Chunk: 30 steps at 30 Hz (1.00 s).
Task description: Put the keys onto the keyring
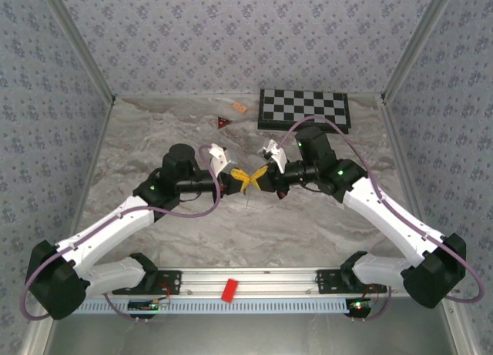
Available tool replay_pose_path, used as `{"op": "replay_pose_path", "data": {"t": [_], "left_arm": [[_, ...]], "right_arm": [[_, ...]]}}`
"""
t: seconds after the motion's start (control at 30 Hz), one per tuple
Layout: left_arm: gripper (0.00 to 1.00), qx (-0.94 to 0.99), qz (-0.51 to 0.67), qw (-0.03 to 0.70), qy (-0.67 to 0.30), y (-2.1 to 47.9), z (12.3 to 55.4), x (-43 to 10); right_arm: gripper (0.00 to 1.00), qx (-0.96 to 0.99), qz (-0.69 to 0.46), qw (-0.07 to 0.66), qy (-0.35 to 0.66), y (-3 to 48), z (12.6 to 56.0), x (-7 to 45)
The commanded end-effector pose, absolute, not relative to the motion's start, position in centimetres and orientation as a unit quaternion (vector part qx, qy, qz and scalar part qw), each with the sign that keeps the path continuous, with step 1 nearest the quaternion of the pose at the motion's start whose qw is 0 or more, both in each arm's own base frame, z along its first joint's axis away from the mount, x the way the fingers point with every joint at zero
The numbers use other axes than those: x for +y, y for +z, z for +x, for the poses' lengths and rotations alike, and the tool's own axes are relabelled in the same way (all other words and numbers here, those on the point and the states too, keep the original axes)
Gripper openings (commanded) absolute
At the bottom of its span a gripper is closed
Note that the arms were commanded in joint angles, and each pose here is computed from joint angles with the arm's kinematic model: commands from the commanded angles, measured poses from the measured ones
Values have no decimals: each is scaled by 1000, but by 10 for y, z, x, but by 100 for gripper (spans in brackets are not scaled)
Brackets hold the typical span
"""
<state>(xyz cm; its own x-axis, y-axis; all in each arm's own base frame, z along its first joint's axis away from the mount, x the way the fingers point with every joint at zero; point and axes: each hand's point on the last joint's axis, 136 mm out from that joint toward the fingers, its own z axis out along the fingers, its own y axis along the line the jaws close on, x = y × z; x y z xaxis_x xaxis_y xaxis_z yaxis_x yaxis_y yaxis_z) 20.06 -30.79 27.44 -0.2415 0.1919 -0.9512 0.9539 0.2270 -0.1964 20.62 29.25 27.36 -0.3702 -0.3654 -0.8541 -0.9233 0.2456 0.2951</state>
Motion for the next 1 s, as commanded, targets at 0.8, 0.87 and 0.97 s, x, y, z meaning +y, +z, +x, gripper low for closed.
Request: {"op": "replay_pose_path", "data": {"t": [0.8,0.87,0.97], "left_arm": [[39,625,399,502,-445,312,206,-302],[38,629,399,499,-443,309,209,-304],[38,631,399,499,-440,308,211,-306]], "right_arm": [[0,612,-351,490,512,327,218,280],[0,607,-344,494,519,330,218,280],[0,603,-343,493,525,331,217,280]]}}
